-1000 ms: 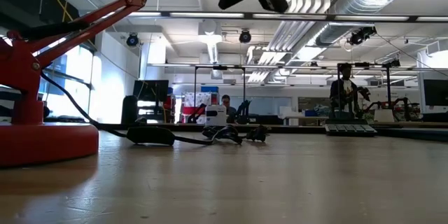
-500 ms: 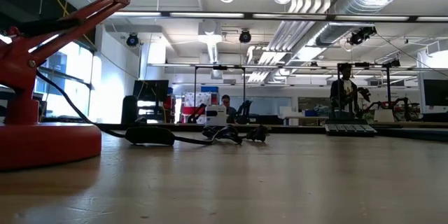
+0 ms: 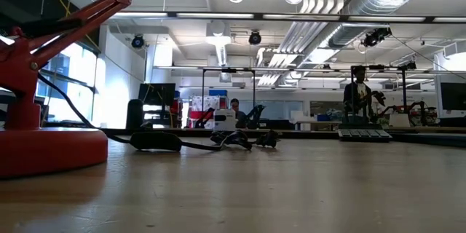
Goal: Screw lightbulb
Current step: Remove the white lightbulb from the red lamp
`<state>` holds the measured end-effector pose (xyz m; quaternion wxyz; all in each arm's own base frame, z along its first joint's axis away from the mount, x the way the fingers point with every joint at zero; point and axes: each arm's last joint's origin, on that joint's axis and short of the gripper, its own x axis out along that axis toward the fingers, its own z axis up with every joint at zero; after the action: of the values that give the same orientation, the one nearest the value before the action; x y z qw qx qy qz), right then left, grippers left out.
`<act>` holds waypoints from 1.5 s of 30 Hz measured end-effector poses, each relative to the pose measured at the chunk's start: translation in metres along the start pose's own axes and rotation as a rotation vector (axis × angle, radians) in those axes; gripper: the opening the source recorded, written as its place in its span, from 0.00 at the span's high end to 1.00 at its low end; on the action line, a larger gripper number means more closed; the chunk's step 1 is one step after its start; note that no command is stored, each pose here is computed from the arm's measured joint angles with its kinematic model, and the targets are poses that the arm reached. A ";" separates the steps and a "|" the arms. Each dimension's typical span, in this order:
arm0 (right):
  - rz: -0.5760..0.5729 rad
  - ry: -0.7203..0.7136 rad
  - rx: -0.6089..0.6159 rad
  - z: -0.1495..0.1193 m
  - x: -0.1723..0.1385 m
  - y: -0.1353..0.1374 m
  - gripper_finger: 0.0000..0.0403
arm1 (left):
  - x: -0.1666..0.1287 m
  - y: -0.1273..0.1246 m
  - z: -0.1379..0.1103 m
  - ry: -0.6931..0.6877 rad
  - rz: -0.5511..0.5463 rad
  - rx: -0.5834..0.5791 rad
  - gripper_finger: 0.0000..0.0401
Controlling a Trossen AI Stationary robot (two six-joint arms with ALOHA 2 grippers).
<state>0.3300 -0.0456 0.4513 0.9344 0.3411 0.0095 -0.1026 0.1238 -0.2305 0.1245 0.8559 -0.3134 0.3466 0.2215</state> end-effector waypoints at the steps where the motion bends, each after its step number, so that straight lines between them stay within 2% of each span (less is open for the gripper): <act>1: 0.036 -0.022 0.116 0.005 -0.001 0.001 0.41 | 0.000 0.000 0.000 0.001 -0.002 -0.002 1.00; 4: 0.142 -0.009 0.497 0.010 0.002 0.004 0.30 | 0.000 -0.001 0.000 0.002 -0.006 -0.004 1.00; 6: 0.186 -0.001 0.664 0.011 0.003 0.007 0.27 | 0.000 -0.001 0.000 0.002 -0.006 0.013 1.00; 12: 0.357 -0.041 0.802 0.019 0.000 0.022 0.27 | 0.000 0.001 0.000 -0.001 0.008 0.095 1.00; 18: 0.328 -0.019 0.781 0.010 0.000 0.027 0.27 | 0.004 -0.001 0.005 0.050 0.039 0.230 1.00; 24: 0.322 -0.033 0.686 0.008 0.000 0.029 0.27 | 0.005 -0.008 0.010 0.062 0.041 0.310 1.00; 36: 0.220 0.009 0.683 0.001 0.003 0.022 0.27 | 0.007 -0.011 0.012 0.047 0.037 0.288 1.00; 41: 0.228 0.033 0.683 -0.001 0.003 0.023 0.27 | 0.007 -0.009 0.013 0.044 0.047 0.310 1.00; 45: 0.244 0.061 0.665 -0.004 0.002 0.026 0.27 | 0.004 -0.005 0.012 0.045 0.083 0.253 1.00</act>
<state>0.3377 -0.0244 0.4649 0.7770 0.6280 -0.0371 0.0225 0.1349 -0.2248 0.1297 0.8707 -0.1932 0.4035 0.2041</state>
